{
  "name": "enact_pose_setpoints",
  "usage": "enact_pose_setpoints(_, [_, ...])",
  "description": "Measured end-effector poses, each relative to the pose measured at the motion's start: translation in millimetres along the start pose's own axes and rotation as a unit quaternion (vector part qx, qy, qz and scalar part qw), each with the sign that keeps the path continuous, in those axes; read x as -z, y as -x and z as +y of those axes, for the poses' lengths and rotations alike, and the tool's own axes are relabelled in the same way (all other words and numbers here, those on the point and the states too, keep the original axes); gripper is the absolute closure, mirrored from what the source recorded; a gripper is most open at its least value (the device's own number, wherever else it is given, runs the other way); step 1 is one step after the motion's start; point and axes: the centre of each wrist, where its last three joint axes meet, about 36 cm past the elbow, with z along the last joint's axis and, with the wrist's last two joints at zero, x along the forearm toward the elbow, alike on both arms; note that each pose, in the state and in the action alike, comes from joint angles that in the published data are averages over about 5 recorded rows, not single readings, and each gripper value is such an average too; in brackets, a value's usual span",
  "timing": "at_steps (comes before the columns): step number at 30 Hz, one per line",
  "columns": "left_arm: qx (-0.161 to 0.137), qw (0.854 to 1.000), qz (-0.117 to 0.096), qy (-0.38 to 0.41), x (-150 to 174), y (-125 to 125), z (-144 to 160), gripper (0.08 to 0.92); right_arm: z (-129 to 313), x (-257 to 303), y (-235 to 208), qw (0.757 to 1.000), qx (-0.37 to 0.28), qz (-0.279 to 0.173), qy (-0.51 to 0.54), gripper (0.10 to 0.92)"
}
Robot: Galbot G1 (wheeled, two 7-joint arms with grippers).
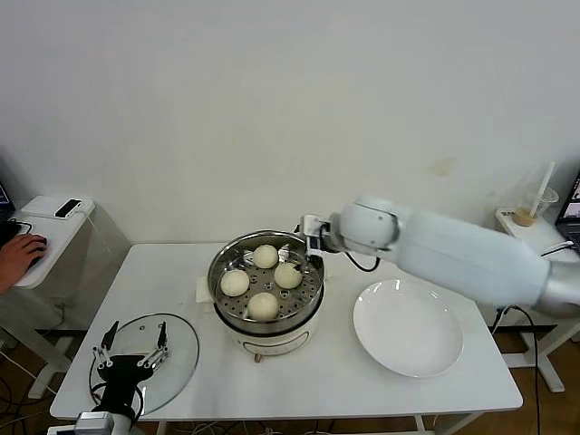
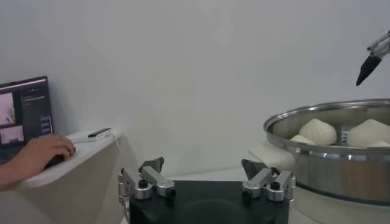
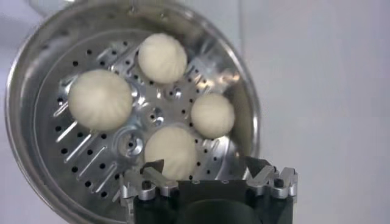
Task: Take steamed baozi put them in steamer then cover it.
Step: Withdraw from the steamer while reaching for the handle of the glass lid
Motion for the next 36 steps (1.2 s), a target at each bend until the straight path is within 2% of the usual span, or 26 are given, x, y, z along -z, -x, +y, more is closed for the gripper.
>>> enact_pose_setpoints(5, [-0.006, 1.000, 0.005, 0.004, -3, -1, -1, 0.177, 35, -34, -11, 0.993, -0.090, -0.068, 0.038, 0.200])
enact_pose_setpoints(10, [-0.011, 1.000, 0.009, 0.007, -7, -1, -3, 0.177, 72, -64, -20, 0.970, -0.185, -0.143, 0.074, 0.200])
enact_pose_setpoints(18, [-0.005, 0.999, 0.010, 0.037, -23, 0, -2, 0.177, 127, -101, -39, 0.901, -0.321, -0.251, 0.152, 0.200])
enact_pose_setpoints(21, [0.000, 0.997, 0.012, 0.071, -34, -2, 0, 0.177, 150, -116, -47, 0.870, -0.365, -0.269, 0.195, 0.200])
enact_pose_setpoints(24, [0.009, 0.992, 0.013, 0.127, -45, -4, 5, 0.177, 178, -135, -58, 0.842, -0.404, -0.265, 0.240, 0.200])
enact_pose_setpoints(29, [0.022, 0.967, 0.014, 0.252, -62, -14, 21, 0.177, 223, -169, -80, 0.807, -0.457, -0.224, 0.298, 0.200])
enact_pose_setpoints(36, [0.009, 0.903, 0.027, 0.428, -83, -33, 51, 0.177, 270, -201, -104, 0.780, -0.502, -0.163, 0.336, 0.200])
